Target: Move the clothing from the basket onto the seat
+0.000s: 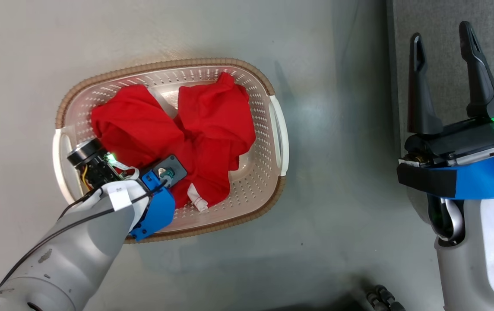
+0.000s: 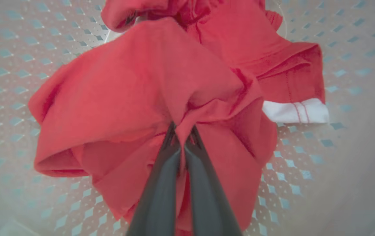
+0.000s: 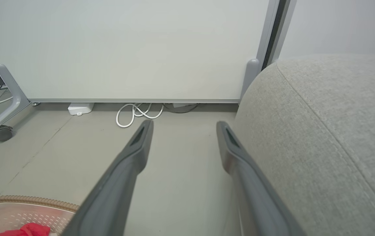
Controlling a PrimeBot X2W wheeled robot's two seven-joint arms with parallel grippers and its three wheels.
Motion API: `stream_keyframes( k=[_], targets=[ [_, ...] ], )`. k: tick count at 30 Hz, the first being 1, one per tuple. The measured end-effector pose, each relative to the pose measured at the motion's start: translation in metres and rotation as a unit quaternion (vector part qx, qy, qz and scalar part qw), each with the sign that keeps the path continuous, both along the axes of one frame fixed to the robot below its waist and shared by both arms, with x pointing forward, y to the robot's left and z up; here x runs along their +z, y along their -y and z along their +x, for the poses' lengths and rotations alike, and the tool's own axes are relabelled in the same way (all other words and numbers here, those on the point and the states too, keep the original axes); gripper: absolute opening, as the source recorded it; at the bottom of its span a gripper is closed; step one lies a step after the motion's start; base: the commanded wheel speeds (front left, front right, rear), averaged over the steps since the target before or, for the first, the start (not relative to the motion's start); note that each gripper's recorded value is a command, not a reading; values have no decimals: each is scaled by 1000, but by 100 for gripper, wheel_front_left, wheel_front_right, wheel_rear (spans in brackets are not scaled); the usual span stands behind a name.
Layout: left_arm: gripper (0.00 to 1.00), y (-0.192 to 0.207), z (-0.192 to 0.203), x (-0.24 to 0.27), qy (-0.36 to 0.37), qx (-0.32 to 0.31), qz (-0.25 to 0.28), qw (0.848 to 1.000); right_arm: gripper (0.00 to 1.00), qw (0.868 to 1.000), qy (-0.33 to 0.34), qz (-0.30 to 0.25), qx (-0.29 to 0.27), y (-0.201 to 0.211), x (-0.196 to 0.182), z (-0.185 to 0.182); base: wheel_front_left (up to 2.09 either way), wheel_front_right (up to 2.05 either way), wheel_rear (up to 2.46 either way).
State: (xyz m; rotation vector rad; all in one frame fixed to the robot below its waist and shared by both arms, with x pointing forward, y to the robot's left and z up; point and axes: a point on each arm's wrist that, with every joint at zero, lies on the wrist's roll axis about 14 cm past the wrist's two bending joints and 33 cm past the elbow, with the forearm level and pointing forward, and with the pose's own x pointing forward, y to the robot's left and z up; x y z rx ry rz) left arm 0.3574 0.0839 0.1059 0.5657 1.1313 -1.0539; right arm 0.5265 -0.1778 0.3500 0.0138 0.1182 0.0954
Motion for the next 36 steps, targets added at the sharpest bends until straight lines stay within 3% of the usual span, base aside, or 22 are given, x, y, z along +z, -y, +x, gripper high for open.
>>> stream_keyframes(
  k=[11, 24, 32, 36],
  targets=[
    [0, 27, 20, 44, 53, 38, -72, 995, 100, 999, 32, 3, 15, -14, 31, 4, 0, 0, 0],
    [0, 34, 45, 120, 123, 133, -140, 973, 100, 996, 78, 18, 34, -32, 89, -7, 0, 0, 0],
    [0, 42, 60, 180, 185, 169, -196, 948, 100, 994, 100, 27, 41, -39, 121, -25, 0, 0, 0],
    [0, 43, 73, 218, 234, 189, -226, 926, 100, 993, 109, 30, 43, -41, 135, -36, 0, 0, 0]
  ],
)
